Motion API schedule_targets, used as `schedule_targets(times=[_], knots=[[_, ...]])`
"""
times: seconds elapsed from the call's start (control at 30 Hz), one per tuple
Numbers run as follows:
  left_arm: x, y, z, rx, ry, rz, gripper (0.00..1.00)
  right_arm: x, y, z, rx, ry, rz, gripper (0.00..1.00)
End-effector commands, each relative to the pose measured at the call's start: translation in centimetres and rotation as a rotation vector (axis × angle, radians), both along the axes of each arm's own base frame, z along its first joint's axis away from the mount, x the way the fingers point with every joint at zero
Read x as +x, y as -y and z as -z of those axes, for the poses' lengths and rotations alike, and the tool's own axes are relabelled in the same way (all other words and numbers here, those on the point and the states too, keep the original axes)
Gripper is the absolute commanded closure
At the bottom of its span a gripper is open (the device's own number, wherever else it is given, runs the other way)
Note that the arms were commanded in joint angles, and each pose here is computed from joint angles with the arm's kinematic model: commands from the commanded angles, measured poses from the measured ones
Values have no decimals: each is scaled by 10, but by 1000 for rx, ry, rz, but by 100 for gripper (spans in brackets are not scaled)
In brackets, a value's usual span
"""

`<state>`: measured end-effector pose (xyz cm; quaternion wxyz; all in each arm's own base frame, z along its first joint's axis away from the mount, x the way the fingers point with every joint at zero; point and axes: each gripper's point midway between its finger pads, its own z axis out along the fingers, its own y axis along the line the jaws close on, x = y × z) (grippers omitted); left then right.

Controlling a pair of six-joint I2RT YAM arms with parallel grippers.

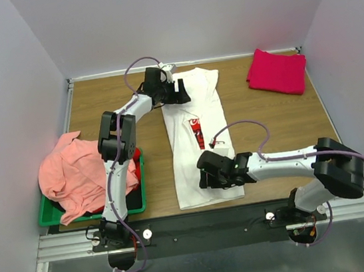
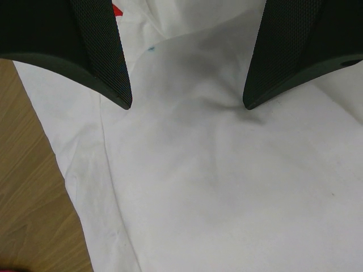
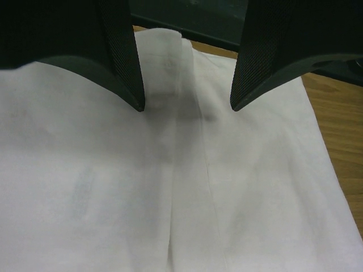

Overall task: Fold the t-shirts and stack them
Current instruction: Fold the tshirt

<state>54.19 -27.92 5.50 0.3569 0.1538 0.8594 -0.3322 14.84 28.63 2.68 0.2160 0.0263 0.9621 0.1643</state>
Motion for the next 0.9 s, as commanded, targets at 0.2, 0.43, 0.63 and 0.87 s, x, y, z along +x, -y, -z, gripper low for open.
schedule_targets(times=[0.2, 0.43, 0.63, 0.87], knots=[[-6, -20, -150, 10, 260, -132, 13, 17, 43, -53, -133, 144, 85, 27], [-114, -60, -133, 73, 229, -340, 15, 6, 87, -46, -234, 129, 161, 27], [-212, -54, -99, 80, 195, -351, 19, -5, 119, -29, -310, 92, 218, 29], [-291, -38, -41, 142, 17, -269, 22, -22, 135, -11, -319, 23, 259, 31]])
